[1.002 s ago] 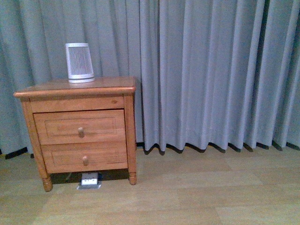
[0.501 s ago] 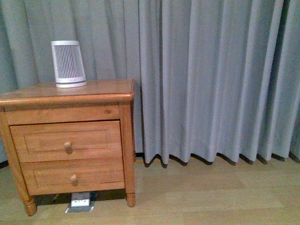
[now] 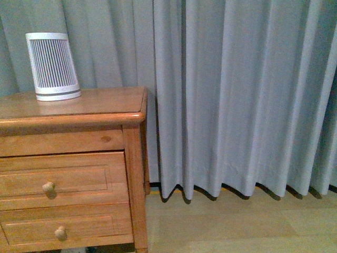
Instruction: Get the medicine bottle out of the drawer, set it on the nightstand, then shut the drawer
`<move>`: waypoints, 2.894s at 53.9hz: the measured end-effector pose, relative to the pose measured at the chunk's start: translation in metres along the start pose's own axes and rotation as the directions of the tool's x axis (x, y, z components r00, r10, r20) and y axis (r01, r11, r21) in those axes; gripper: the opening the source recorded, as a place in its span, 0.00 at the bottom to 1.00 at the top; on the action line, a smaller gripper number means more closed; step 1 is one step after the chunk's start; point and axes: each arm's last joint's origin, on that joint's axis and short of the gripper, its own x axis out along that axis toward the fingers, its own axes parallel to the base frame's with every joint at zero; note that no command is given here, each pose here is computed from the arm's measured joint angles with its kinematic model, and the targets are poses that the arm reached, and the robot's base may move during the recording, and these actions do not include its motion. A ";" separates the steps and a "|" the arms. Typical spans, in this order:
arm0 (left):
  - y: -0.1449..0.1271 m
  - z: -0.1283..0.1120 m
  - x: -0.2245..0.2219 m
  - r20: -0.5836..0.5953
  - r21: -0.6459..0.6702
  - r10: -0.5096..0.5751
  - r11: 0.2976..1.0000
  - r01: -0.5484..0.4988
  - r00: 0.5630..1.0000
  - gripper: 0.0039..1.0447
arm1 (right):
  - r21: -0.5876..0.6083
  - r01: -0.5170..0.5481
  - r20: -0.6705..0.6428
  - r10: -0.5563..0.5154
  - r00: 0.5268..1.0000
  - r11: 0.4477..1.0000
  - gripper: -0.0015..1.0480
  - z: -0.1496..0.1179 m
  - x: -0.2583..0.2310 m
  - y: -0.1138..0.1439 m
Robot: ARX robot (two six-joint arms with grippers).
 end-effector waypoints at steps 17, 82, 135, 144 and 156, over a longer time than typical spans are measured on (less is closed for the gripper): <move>0.000 -0.002 0.008 -0.221 -0.122 0.060 0.989 -0.089 0.973 0.94 | 0.000 0.000 0.000 0.000 1.000 1.000 0.93 0.000 0.000 0.000; -0.010 -0.120 0.276 -0.110 0.070 0.132 0.990 -0.124 0.985 0.94 | 0.000 0.000 0.000 0.000 1.000 1.000 0.93 0.000 0.000 0.000; -0.003 -0.130 0.333 -0.078 0.180 0.088 0.981 -0.073 0.993 0.94 | 0.000 0.000 0.000 0.000 1.000 1.000 0.93 0.000 0.000 0.000; 0.004 -0.136 0.343 -0.095 0.174 0.105 0.981 -0.087 0.990 0.94 | 0.000 0.000 0.000 0.000 1.000 1.000 0.93 0.000 0.000 0.000; 0.012 -0.139 0.355 -0.117 0.145 0.104 0.986 -0.086 0.988 0.94 | 0.000 0.000 0.000 0.000 1.000 1.000 0.93 0.000 0.000 0.000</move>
